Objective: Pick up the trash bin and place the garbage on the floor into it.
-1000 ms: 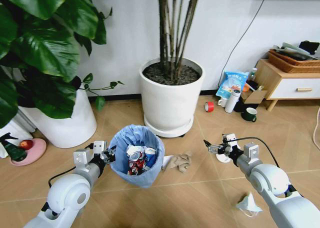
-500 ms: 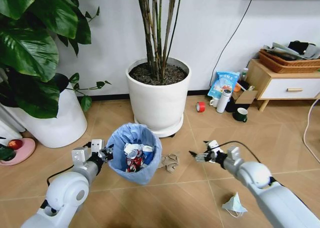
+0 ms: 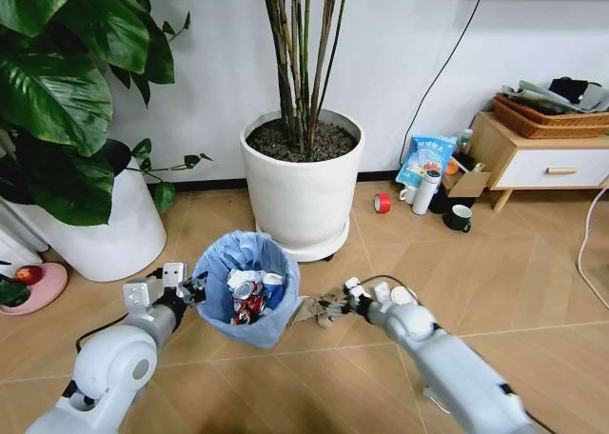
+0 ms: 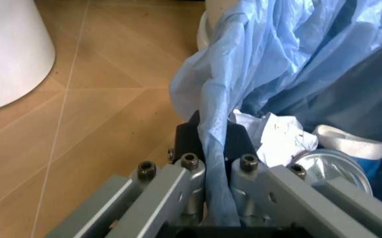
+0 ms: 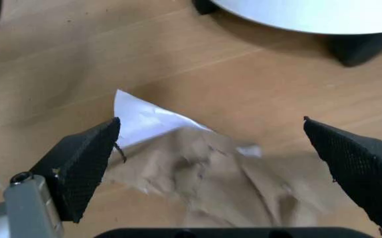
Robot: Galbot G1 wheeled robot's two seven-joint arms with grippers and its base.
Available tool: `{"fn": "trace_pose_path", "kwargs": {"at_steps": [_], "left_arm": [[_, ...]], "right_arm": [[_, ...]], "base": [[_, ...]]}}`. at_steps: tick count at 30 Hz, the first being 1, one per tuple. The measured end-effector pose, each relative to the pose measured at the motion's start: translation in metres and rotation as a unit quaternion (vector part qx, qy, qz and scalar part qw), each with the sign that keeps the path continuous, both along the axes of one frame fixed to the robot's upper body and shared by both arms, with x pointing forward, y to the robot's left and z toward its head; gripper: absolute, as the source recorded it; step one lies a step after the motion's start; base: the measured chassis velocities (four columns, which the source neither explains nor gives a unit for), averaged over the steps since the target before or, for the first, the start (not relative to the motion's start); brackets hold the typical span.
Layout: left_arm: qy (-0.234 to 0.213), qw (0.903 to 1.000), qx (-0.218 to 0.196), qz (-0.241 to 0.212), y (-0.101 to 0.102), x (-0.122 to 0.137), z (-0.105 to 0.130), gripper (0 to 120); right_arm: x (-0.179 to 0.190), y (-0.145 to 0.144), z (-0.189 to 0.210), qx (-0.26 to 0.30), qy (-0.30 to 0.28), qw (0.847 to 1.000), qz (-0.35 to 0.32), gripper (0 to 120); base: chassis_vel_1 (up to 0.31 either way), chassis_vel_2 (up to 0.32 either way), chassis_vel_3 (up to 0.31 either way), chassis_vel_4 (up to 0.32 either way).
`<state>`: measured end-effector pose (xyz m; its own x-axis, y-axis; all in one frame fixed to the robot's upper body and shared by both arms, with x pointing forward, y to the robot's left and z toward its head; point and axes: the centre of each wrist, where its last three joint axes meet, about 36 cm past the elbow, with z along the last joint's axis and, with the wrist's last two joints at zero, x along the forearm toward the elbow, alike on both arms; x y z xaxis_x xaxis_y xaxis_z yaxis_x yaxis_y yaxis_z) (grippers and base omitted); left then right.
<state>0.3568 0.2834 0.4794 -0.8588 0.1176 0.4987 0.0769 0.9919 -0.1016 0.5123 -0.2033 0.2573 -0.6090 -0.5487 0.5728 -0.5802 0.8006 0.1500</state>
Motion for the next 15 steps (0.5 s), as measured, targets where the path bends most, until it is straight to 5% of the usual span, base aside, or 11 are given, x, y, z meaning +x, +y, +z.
{"fn": "trace_pose_path", "kwargs": {"at_steps": [15], "left_arm": [[0.003, 1.0000, 0.001, -0.005, 0.002, 0.001, 0.000, 0]], "right_arm": [[0.028, 0.018, -0.044, -0.047, 0.034, 0.998, -0.015, 100]], "base": [[0.000, 0.000, 0.000, 0.000]]}}
